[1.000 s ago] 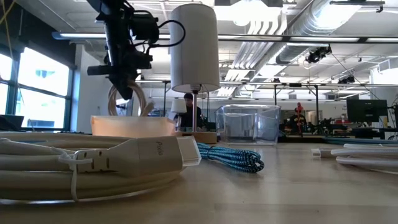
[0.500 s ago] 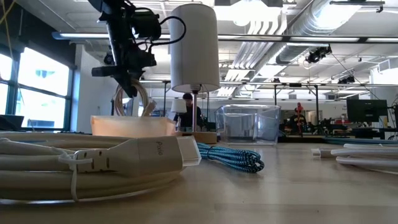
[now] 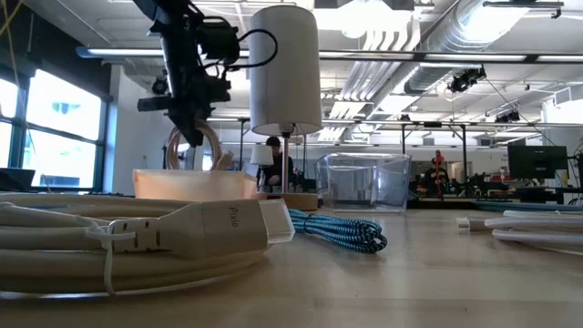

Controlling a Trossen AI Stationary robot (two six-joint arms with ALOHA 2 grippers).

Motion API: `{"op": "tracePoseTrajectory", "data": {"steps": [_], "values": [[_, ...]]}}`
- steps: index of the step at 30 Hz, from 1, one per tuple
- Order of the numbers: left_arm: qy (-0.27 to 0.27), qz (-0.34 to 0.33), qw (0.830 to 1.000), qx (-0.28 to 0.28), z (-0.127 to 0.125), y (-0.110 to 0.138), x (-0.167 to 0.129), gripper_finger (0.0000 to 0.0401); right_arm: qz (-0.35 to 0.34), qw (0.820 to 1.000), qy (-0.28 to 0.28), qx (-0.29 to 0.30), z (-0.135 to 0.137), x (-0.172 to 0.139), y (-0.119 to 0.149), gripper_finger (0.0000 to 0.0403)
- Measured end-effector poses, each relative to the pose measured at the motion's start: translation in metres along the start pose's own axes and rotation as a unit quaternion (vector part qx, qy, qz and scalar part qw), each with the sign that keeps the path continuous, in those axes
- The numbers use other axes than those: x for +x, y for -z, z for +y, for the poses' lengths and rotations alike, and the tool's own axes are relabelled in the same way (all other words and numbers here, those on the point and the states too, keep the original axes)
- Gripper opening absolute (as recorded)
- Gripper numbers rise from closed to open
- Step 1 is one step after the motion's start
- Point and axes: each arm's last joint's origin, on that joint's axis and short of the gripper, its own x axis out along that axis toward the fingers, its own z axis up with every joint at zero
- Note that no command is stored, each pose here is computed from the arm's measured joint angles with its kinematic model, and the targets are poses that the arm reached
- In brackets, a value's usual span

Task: Pick & Place USB Port
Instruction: Put the top right white usb cable into the orange bin

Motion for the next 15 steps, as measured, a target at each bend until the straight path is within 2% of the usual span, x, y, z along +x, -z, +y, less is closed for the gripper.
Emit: {"op": "tracePoseTrajectory", "data": {"steps": [4,8,15], "values": [[-0.02,-0.009,0.999,-0.029,0.009,-0.002,-0.01,0.0067,0.003,1.0,0.0,0.0,0.0,0.003,0.0,0.0144],[-0.034,-0.013,0.999,-0.033,0.014,-0.003,-0.015,0.0113,0.007,1.0,-0.001,0.0,0.0,0.006,0.0,0.0144],[-0.066,0.061,0.996,-0.024,0.014,0.002,-0.015,0.0203,0.019,1.0,-0.003,0.003,-0.001,0.006,0.002,0.0144]]}}
